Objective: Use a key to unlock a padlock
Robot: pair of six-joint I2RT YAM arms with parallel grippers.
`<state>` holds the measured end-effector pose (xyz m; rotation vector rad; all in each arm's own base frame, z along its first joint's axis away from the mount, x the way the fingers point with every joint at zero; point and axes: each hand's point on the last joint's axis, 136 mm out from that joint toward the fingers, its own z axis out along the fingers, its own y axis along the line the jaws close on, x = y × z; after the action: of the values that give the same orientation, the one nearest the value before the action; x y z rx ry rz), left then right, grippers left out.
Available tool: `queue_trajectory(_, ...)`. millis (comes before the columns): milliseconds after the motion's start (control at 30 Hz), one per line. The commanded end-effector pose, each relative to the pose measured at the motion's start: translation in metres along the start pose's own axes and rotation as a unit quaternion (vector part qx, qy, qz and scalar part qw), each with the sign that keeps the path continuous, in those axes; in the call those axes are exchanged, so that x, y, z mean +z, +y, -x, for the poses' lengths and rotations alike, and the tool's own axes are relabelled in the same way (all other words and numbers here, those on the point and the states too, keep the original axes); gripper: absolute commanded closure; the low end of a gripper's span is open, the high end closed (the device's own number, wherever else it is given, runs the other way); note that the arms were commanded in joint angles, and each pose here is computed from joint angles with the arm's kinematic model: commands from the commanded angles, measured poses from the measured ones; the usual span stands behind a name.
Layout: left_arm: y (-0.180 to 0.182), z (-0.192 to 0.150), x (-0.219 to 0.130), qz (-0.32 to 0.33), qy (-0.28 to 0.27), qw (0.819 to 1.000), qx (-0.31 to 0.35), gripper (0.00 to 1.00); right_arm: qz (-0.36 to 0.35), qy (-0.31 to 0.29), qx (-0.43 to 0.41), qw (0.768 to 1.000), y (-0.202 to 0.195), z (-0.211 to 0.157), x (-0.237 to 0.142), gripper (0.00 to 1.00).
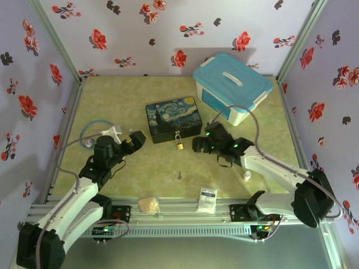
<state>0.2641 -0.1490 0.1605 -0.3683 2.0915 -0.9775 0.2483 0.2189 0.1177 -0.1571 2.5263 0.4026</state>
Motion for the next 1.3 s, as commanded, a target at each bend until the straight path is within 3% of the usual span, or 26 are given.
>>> queue_trajectory(0,0.011,-0.032,-0.001,0.037,0.051,0.998,-0.019,0.0,-0.026,0.025,-0.008,0.999,0.018,-0.026,0.005,0.09)
queue_trajectory(100,0.007,-0.059,0.001,0.028,0.085,0.996,-0.018,0.0,-0.03,0.044,-0.03,0.998,0.042,-0.048,0.017,0.23)
queue_trajectory(233,-0.002,-0.083,0.004,0.014,0.12,0.993,0.0,0.0,-0.019,0.045,-0.051,0.997,0.072,-0.071,0.027,0.34)
queue_trajectory(400,0.001,-0.089,0.003,0.011,0.117,0.993,-0.023,0.0,0.001,0.061,-0.056,0.997,0.099,-0.101,0.035,0.38)
queue_trajectory(567,0.0,-0.084,0.0,0.009,0.105,0.994,-0.016,0.0,-0.052,0.052,-0.074,0.995,0.092,-0.109,0.041,0.39)
queue_trajectory(700,-0.004,-0.084,0.0,0.008,0.108,0.994,0.0,0.0,-0.056,0.056,-0.079,0.994,0.091,-0.116,0.046,0.46)
queue_trajectory(900,0.008,-0.091,0.003,0.012,0.107,0.994,-0.015,0.0,-0.059,0.061,-0.07,0.994,0.085,-0.127,0.055,0.48)
queue_trajectory(1267,0.018,-0.097,0.002,0.012,0.104,0.994,-0.035,0.0,-0.062,0.083,-0.081,0.991,0.084,-0.143,0.062,0.65)
